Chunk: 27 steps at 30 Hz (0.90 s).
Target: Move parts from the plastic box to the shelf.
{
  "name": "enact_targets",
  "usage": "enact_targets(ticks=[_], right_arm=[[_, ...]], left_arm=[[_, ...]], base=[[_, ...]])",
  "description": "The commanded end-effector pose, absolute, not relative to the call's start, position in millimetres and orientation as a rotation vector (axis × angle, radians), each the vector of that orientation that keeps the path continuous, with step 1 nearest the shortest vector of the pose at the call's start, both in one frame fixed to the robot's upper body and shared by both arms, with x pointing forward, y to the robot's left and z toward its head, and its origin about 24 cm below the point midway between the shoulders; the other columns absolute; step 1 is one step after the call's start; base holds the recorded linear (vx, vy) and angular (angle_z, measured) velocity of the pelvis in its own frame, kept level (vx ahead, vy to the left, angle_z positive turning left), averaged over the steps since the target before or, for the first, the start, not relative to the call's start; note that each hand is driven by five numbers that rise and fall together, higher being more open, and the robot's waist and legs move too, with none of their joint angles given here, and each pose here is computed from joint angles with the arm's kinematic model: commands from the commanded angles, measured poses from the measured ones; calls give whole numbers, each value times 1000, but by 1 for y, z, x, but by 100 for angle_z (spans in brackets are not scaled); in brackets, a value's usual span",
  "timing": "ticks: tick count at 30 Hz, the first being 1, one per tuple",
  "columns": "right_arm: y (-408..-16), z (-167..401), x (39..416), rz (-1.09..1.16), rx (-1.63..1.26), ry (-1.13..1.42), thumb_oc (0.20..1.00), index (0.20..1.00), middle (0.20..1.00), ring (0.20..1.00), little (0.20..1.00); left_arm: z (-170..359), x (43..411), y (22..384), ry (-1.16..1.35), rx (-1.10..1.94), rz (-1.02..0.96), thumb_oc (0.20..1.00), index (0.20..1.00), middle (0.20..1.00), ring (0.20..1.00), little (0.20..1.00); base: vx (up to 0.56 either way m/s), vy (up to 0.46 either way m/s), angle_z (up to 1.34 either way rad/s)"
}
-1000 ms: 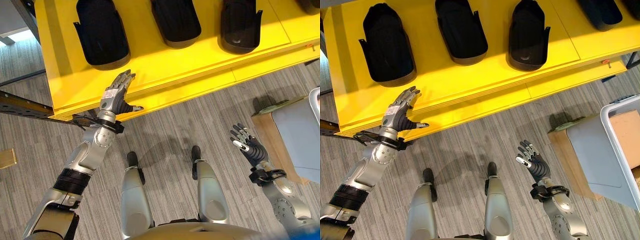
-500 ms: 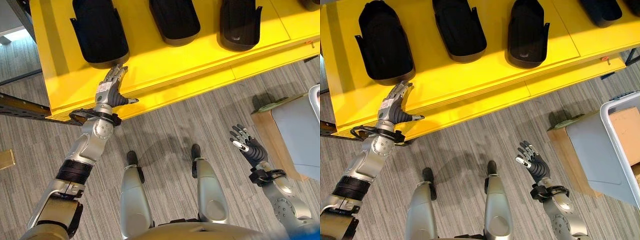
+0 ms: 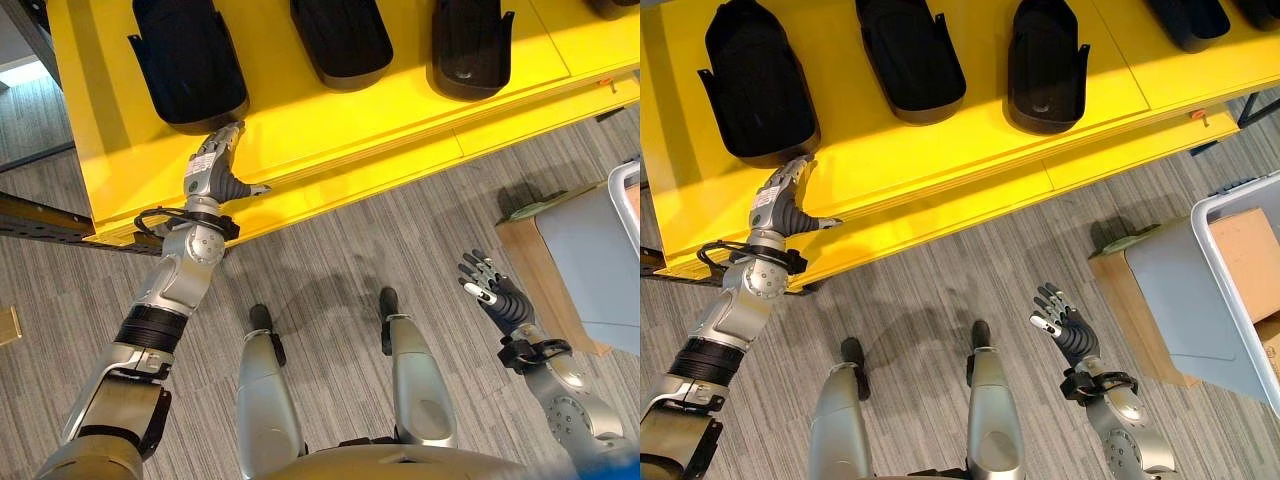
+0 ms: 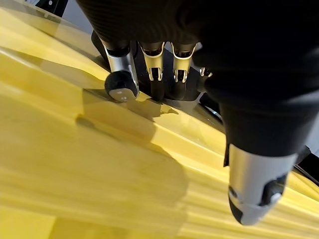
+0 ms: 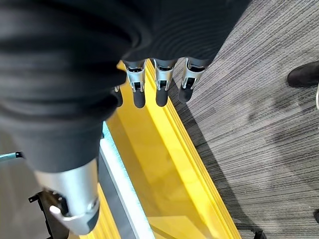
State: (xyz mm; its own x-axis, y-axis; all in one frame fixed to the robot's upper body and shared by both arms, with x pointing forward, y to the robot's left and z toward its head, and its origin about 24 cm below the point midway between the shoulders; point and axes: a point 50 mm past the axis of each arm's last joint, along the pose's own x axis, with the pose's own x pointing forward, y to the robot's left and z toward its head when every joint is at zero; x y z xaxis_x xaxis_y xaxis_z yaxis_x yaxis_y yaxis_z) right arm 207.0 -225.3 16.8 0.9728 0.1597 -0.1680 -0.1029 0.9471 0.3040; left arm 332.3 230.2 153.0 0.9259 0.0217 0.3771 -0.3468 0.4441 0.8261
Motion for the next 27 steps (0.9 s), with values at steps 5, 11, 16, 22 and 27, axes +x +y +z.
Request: enact_targets(ticks=[5,11,16,22,27], right_arm=[[-232,32,205,152,301,131,1000,1000,1000,1000,1000],[-232,32,205,156,303,131,1000,1000,1000,1000,1000],[-233,32,205,157,295,133,1000,1000,1000,1000,1000],[-234,32,204,154,295,135,1000,1000,1000,1000,1000],[-232,31,205,152,299,129,1000,1000,1000,1000,1000]], left_arm=[[134,333,244,-231,1085,253,1000,1000,1000,1000,1000],[133,333,244,-231,1086,251,1000,1000,1000,1000,1000],[133,332,245,-232,1086,253,1000,1000,1000,1000,1000],[135,333,244,-243,1087,249,1000,1000,1000,1000,1000],[119,327,223,-241,1041,127,1000,1000,1000,1000,1000]], base=[[-27,18,-4],[27,9,-1],[26,4,-1],[-4,9,0],[-15,1,0]])
